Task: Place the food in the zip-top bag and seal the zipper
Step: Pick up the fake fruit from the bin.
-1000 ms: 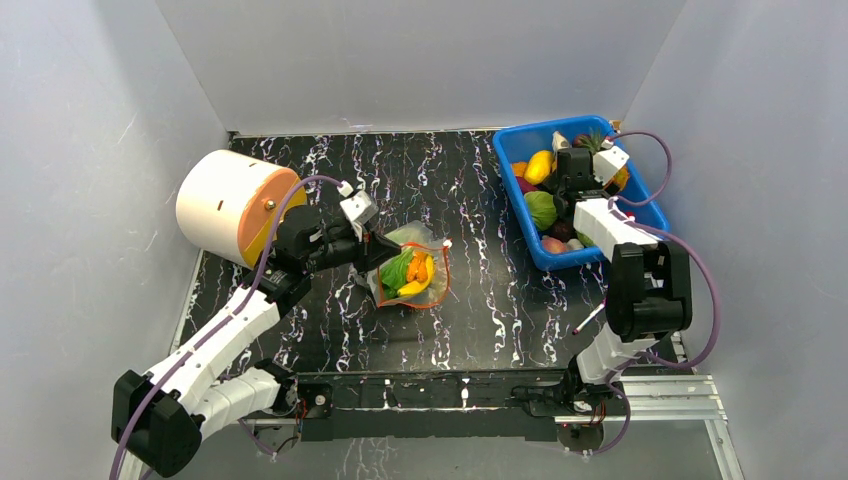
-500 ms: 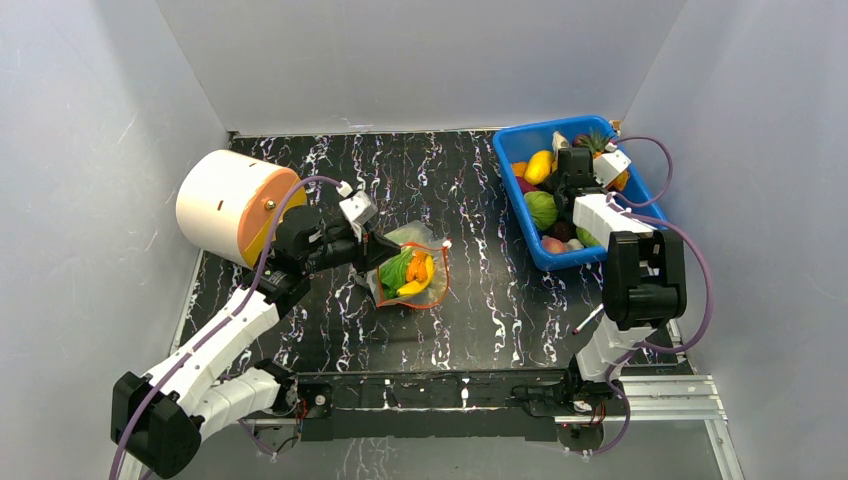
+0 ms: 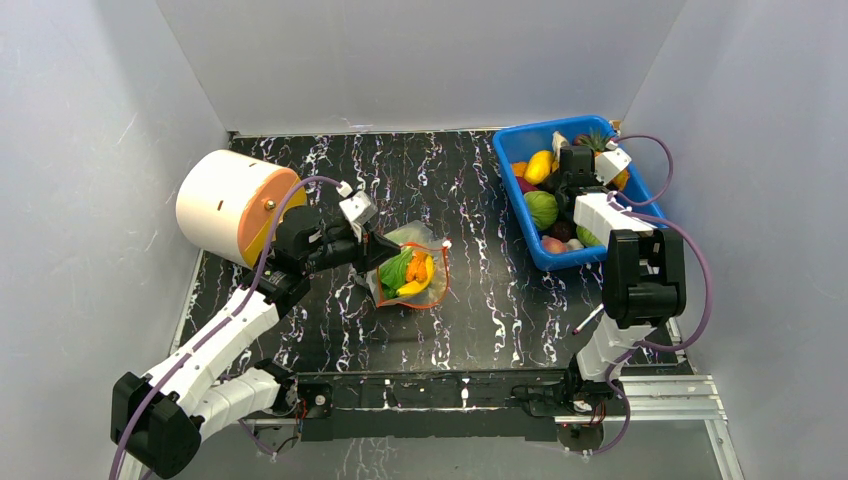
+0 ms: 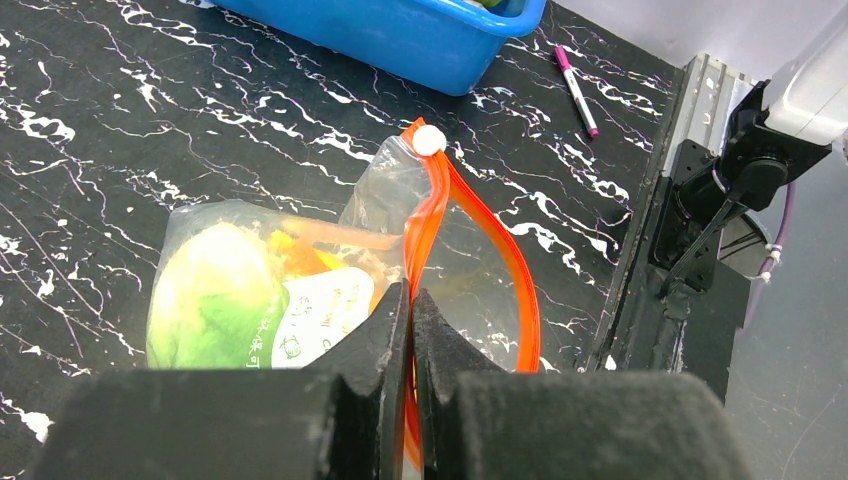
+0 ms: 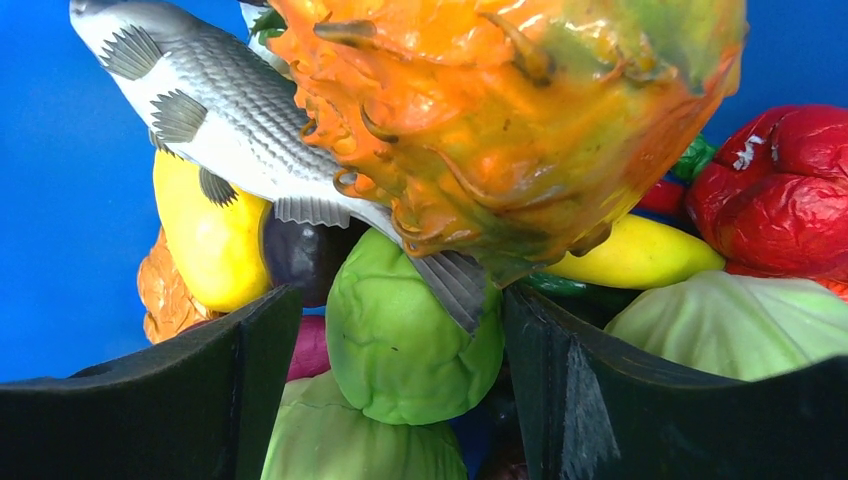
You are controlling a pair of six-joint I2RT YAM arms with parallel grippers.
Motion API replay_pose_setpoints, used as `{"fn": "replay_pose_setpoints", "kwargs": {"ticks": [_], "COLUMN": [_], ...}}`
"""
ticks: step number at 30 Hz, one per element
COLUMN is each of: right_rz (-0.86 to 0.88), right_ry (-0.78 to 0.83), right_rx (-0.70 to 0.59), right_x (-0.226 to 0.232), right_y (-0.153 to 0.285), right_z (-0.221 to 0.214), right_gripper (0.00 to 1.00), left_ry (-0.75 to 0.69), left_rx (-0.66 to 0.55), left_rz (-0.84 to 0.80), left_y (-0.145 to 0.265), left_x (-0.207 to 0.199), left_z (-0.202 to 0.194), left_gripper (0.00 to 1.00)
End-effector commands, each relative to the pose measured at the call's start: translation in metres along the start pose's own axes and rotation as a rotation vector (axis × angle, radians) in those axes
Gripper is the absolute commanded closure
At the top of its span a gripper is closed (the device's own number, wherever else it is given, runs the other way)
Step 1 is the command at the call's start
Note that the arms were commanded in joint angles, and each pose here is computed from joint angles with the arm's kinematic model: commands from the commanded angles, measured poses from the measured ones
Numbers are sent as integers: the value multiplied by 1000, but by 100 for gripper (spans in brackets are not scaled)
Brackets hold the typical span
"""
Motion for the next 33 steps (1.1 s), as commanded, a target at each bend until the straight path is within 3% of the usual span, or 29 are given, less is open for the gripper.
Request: {"fn": "replay_pose_setpoints", "kwargs": {"ticks": [1, 7, 15, 33], "right_rz": [26, 22, 81, 421], "right_ry": [-25, -20, 28, 215], "right_rx": [-33, -25, -96, -44], "right_x": [11, 12, 14, 32], "right_y": [-8, -9, 16, 96], "right_z": [11, 11, 42, 49], "right_gripper": [29, 37, 47, 50], "left_ry": [-32, -39, -46, -33], "left_rx": [-23, -30, -38, -54], "left_rz": [-12, -7, 1, 51], "left_y": [4, 5, 7, 4], "left_x": [-5, -5, -5, 5], "left_z": [6, 7, 9, 11], "left_gripper": [100, 100, 100, 100]}}
Point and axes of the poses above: each gripper's point midway between its finger pads, its own y axis back along the fingers, its own x axis along the line the jaws close on, z = x × y, the point moved 1 cm from there along y, back along the fingers, and after that the axes turned 10 degrees about y, right-handed, at the moved point
